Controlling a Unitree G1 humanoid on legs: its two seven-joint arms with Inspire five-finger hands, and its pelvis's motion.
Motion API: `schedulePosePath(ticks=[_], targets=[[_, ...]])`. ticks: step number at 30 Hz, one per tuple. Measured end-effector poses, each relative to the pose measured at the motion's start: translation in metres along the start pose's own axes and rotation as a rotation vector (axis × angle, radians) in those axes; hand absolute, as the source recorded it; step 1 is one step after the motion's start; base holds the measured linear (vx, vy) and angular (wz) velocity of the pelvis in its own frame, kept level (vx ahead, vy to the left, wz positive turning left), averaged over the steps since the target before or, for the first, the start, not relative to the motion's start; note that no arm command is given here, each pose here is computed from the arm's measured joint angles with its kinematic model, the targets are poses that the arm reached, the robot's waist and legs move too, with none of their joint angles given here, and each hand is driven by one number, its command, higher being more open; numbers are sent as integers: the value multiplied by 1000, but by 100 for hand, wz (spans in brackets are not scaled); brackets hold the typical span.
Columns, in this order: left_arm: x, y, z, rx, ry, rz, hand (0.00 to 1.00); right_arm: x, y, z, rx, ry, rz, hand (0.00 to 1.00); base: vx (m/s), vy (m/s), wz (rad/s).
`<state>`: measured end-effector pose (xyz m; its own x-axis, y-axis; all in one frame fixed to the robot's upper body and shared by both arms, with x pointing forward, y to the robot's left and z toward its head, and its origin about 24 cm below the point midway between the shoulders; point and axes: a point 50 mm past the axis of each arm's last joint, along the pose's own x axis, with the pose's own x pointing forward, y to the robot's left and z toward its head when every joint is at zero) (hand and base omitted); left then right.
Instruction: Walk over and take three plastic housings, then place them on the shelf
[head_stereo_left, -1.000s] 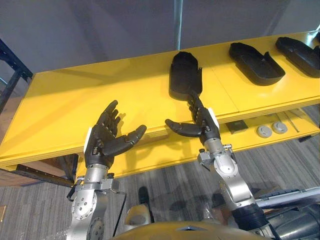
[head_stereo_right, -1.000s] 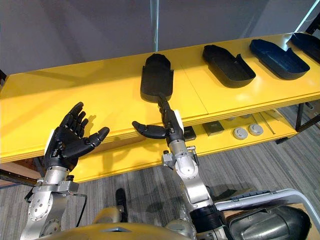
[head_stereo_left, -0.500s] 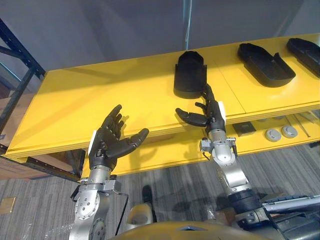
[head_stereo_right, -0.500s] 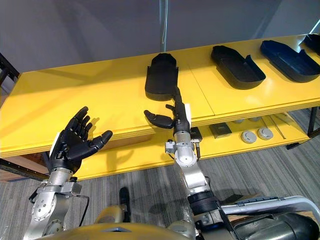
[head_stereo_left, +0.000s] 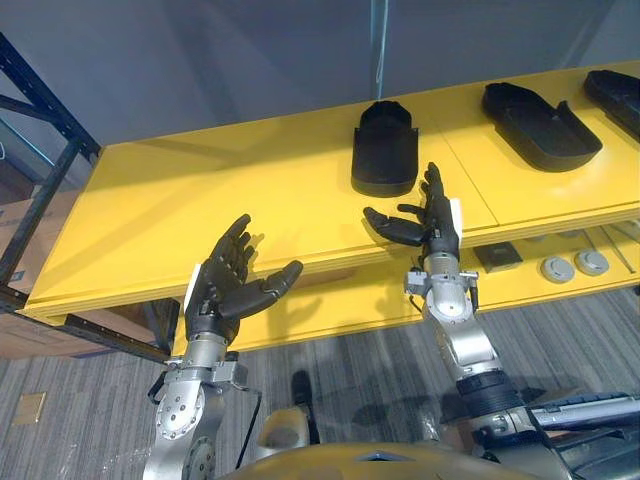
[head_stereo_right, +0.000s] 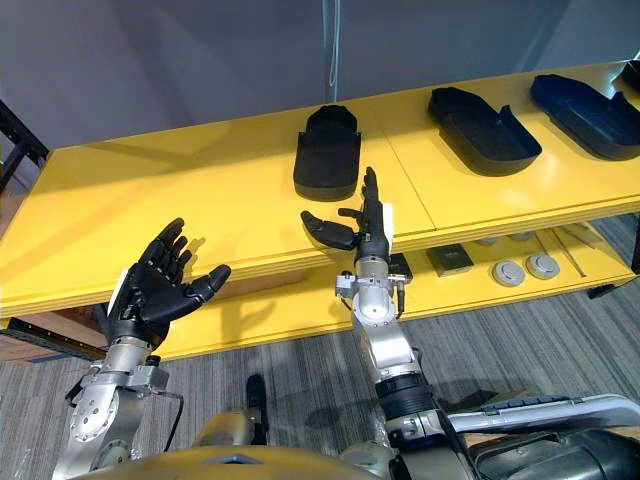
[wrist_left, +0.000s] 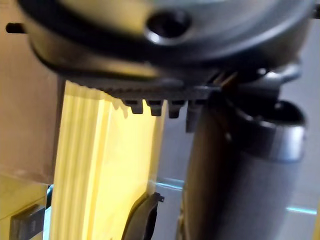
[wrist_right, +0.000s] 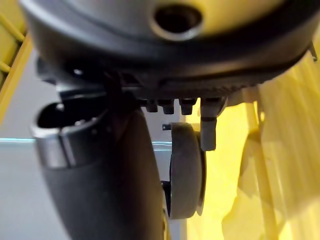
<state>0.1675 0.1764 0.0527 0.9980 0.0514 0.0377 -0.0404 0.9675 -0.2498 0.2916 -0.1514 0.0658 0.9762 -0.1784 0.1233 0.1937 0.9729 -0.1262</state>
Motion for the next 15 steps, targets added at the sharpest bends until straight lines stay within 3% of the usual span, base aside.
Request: schedulePosePath(ticks=[15], targets=[[0,-1,-8,-11,35,-16,100,12,-14,3,-9,-9,-106,100,0,0,0]])
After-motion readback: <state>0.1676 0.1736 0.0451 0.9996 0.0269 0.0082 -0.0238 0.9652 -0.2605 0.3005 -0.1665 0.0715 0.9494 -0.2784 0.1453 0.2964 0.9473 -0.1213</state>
